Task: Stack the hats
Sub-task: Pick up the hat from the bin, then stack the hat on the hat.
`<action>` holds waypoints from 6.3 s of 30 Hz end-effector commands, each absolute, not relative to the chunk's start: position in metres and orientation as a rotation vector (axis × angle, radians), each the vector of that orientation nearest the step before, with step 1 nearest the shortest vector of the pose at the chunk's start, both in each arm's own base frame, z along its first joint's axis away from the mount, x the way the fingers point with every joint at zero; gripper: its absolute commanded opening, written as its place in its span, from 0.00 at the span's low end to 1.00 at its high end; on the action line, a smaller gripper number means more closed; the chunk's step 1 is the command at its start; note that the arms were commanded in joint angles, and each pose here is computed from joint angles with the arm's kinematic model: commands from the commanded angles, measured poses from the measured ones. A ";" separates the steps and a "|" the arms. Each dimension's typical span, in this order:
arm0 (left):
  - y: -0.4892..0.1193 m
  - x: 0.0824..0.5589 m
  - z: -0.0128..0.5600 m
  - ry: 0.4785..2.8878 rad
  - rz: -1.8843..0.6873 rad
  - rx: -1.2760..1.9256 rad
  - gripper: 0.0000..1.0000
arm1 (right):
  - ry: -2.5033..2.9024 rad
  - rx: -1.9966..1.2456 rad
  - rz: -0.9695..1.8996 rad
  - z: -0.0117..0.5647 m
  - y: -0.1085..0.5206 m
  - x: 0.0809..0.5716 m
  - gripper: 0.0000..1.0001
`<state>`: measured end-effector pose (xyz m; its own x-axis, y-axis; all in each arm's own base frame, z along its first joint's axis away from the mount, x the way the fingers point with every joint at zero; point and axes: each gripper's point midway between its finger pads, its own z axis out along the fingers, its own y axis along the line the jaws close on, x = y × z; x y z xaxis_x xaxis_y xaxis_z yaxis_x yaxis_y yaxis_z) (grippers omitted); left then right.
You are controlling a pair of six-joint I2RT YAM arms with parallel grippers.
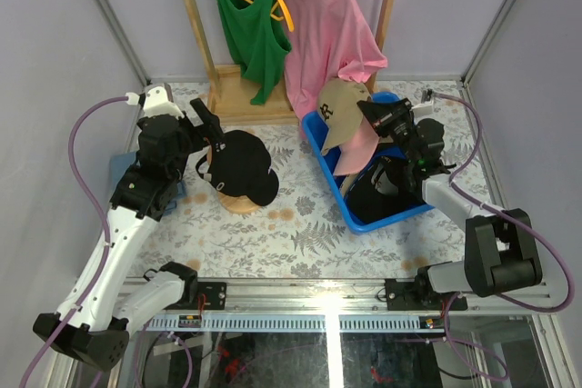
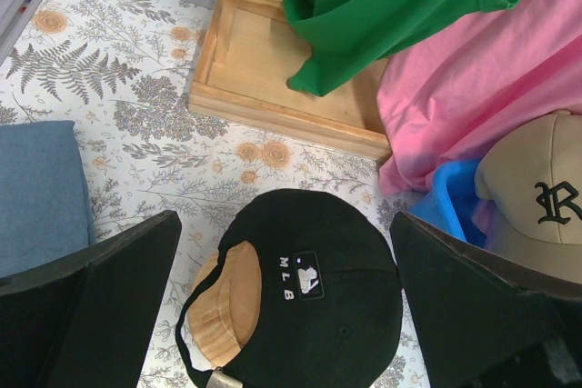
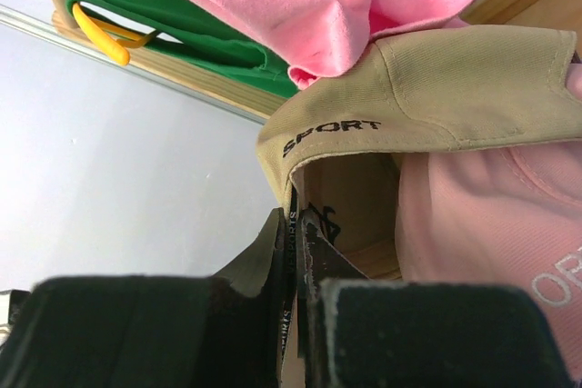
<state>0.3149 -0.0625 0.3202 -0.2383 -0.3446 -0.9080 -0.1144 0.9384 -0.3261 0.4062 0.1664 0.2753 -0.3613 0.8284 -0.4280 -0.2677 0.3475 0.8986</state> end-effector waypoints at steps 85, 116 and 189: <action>-0.144 0.162 0.491 1.426 -1.461 -0.399 1.00 | 0.753 -0.360 2.280 0.501 0.236 0.097 0.00; -0.187 0.082 0.495 1.584 -2.056 -0.161 1.00 | 0.558 -0.721 2.327 0.529 0.247 0.017 0.00; -0.110 0.257 0.359 1.500 -0.987 -0.591 0.00 | 1.415 0.033 2.128 0.295 0.322 0.357 0.22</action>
